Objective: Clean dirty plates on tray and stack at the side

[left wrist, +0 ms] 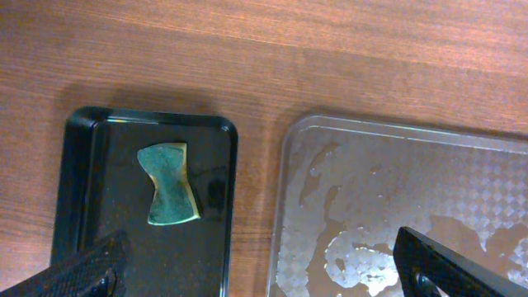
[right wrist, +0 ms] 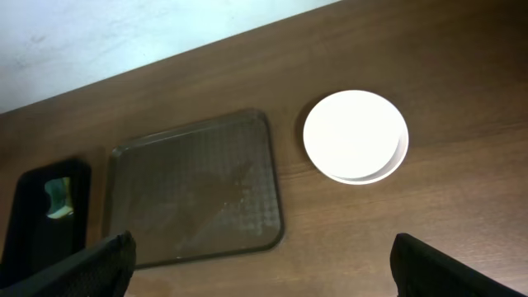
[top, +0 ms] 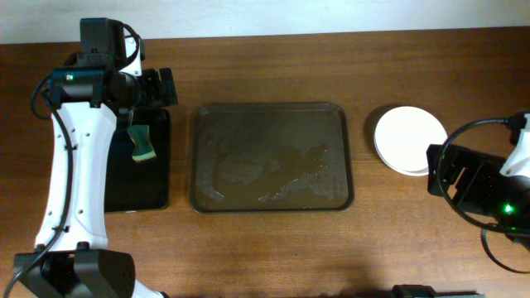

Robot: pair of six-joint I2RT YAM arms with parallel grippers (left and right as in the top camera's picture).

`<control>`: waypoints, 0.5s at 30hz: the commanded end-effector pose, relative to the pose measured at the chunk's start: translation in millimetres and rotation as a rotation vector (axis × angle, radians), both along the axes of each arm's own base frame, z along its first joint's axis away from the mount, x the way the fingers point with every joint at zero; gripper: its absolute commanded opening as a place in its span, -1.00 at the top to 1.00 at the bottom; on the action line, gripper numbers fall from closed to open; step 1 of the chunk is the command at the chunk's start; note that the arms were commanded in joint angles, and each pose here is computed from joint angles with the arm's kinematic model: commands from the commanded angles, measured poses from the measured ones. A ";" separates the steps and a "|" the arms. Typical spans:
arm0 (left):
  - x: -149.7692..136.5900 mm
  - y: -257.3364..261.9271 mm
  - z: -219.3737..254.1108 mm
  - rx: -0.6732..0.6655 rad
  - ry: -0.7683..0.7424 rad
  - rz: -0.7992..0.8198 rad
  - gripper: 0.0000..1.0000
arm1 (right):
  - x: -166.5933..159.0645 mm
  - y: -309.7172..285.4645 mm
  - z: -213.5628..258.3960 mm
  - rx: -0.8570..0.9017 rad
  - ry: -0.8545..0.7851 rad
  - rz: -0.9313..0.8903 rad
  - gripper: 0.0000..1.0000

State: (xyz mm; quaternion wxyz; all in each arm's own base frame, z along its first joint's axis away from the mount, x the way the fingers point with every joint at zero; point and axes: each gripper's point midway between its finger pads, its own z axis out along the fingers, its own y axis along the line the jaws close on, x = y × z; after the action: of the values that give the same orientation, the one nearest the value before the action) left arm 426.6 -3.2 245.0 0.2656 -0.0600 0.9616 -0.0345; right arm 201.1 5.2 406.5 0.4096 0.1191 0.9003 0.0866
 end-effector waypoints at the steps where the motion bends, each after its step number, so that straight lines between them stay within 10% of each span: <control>1: -0.4 -3.1 -2.2 -0.008 0.006 -0.016 -0.98 | -5.5 -10.5 4.4 -0.066 -0.021 -0.033 -0.97; 15: -0.4 -3.1 -2.2 -0.008 0.006 -0.016 -0.98 | 29.0 -22.7 -107.1 -0.154 -0.512 -0.092 -0.97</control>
State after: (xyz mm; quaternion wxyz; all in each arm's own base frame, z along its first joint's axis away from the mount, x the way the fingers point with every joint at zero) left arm 426.3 -4.7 244.4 0.2644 -0.0587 0.9619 -0.0380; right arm 230.2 -24.5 331.8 0.6190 0.1202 0.7759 0.0188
